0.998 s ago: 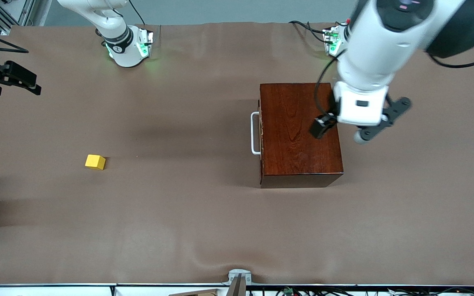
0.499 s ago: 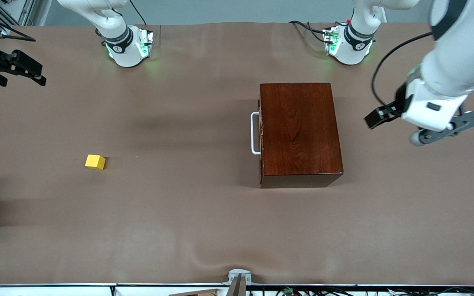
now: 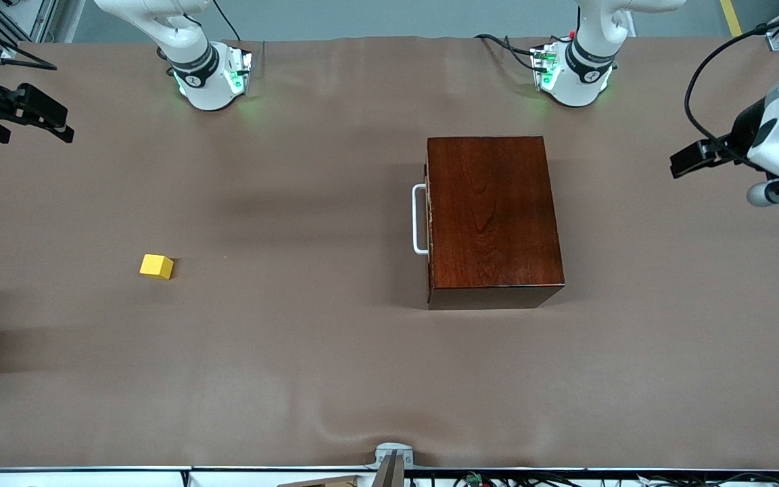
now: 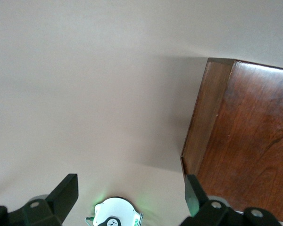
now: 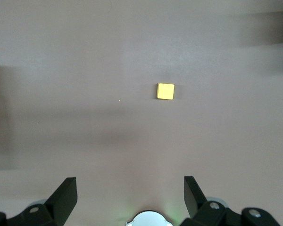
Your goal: Open drawer, take yellow block, close drawer
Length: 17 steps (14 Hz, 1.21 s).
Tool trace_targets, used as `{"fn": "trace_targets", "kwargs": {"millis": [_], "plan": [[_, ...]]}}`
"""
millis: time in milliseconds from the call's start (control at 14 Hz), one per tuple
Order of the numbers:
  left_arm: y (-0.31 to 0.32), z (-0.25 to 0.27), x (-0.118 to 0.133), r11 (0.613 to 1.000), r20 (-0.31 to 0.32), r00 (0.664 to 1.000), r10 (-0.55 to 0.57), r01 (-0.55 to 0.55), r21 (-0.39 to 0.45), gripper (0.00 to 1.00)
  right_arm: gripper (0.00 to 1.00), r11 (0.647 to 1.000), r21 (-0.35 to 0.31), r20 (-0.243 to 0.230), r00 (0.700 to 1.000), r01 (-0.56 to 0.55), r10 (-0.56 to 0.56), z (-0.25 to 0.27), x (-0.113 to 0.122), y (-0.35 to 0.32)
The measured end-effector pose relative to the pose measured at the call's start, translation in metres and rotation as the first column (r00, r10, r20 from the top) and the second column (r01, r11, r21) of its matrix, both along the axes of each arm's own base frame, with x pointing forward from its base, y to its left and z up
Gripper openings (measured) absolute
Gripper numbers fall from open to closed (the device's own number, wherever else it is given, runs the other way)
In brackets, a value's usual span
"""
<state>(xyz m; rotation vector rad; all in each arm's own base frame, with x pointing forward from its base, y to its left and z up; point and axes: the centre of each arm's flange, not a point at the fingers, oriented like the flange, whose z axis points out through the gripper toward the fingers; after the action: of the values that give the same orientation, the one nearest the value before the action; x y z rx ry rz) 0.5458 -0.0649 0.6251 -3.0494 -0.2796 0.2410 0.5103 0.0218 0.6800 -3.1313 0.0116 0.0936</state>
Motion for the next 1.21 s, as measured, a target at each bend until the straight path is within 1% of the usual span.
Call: {"fn": "trace_targets", "kwargs": {"millis": [285, 499, 713, 1069, 1211], "plan": [[0.007, -0.005, -0.018, 0.999, 0.011, 0.999, -0.038, 0.038, -0.011, 1.0, 1.0, 1.0, 0.0, -0.001, 1.0, 0.002, -0.002, 0.0, 0.0, -0.001], [0.027, -0.004, -0.028, 0.997, 0.033, 0.997, -0.075, 0.076, -0.024, 1.0, 1.0, 1.0, 0.001, -0.001, 1.0, 0.001, -0.001, 0.0, 0.0, -0.001], [0.033, 0.007, -0.037, 0.992, 0.06, 0.991, -0.119, 0.121, -0.031, 1.0, 1.0, 1.0, 0.001, -0.001, 1.0, 0.001, -0.001, 0.0, 0.0, -0.001], [0.032, 0.026, -0.04, 0.988, 0.113, 0.983, -0.146, 0.15, -0.03, 1.0, 1.0, 1.0, 0.001, -0.001, 1.0, -0.003, 0.003, 0.0, 0.0, -0.001], [0.029, 0.029, -0.039, 0.987, 0.119, 0.981, -0.151, 0.155, -0.029, 1.0, 1.0, 1.0, 0.001, -0.001, 1.0, -0.008, 0.008, 0.0, 0.0, -0.001]]}}
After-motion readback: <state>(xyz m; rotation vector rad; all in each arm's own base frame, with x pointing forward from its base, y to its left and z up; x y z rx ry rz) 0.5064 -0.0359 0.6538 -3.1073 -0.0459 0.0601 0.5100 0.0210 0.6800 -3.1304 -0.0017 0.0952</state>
